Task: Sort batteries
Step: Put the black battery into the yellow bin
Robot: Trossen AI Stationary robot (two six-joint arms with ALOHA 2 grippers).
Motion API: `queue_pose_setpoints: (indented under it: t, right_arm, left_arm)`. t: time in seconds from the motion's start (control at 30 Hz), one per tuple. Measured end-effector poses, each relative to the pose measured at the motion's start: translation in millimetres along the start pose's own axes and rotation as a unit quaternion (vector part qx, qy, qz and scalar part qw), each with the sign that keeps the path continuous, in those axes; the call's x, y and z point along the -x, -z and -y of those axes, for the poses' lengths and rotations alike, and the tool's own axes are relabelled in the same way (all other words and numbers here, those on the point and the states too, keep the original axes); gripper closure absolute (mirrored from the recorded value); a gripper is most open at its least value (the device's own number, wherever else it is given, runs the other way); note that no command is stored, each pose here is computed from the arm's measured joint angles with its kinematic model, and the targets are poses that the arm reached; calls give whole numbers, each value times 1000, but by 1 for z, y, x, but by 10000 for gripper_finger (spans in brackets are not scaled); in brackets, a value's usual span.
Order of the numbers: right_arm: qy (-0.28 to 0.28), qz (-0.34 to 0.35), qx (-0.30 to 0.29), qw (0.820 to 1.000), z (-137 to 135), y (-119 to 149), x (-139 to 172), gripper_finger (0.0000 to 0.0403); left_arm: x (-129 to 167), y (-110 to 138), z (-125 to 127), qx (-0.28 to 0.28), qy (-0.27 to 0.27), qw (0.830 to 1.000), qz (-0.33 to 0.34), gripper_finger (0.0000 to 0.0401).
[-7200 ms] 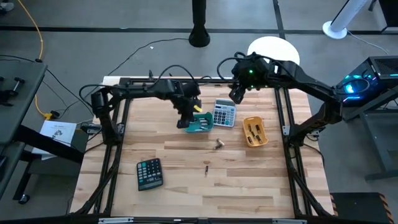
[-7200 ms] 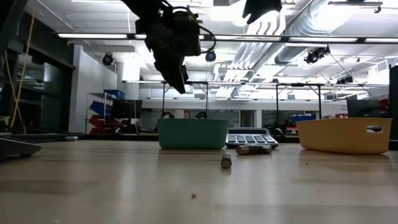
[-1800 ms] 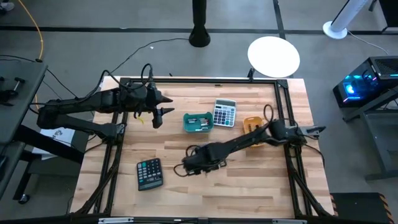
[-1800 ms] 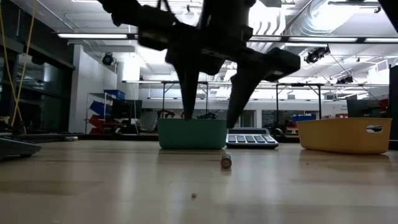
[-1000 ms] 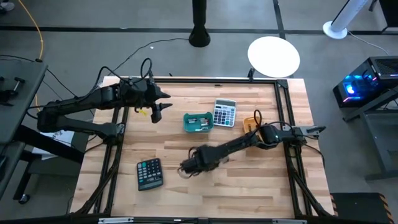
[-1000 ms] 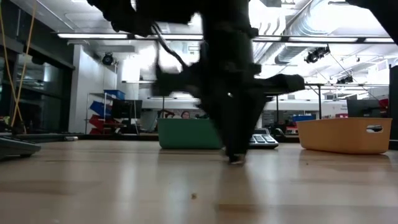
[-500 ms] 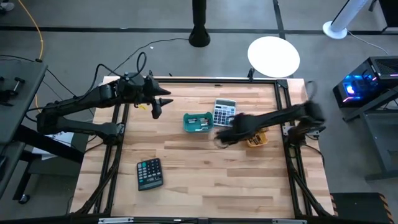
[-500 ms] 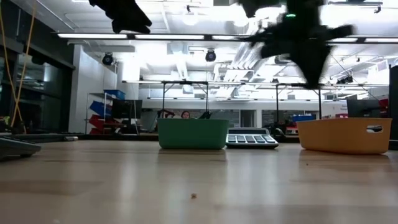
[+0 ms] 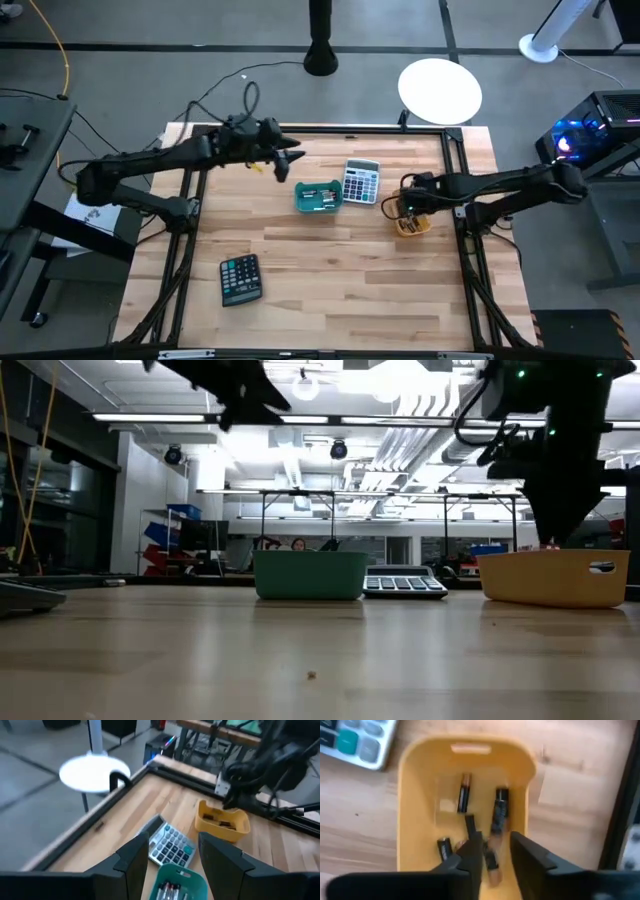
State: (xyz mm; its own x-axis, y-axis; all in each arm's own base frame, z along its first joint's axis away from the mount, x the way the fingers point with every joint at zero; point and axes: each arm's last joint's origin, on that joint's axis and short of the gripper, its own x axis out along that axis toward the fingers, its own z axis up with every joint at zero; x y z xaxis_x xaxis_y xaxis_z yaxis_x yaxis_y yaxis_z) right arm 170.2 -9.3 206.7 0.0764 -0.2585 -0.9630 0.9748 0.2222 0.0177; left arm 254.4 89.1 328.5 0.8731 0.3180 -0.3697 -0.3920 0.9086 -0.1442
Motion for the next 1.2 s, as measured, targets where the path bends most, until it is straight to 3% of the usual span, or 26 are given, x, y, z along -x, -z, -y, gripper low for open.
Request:
queue_pose_setpoints:
  t: [0.17, 0.3, 0.4, 0.5, 0.67, 0.8, 0.93, 1.2]
  right_arm:
    - [-27, 45, 39, 998, 4, -13, 11, 244]
    - [-52, 42, 60, 996, 1, -27, 18, 209]
    - [-104, 78, 44, 990, -8, -45, 27, 203]
    - [-158, 114, 10, 981, -14, -65, 36, 202]
    - [-223, 180, -47, 957, -19, -105, 48, 202]
    - [-235, 175, -93, 952, -20, -144, 42, 202]
    - [-218, 133, -107, 961, -33, -189, 14, 203]
    - [-144, 40, -70, 986, -73, -276, -61, 204]
  left_arm:
    - [-30, 15, -2, 54, -11, 998, -40, 235]
    - [-49, 19, -10, 69, -24, 997, -41, 235]
    - [-71, 7, -36, 124, -69, 989, -39, 239]
    - [-105, 1, -77, 178, -81, 975, -103, 249]
    - [-160, -2, -123, 193, -34, 959, -202, 267]
    - [-182, -6, -142, 209, 49, 952, -218, 270]
    - [-167, -23, -156, 208, 102, 954, -192, 270]
    - [-72, -85, -163, 118, 68, 986, -98, 270]
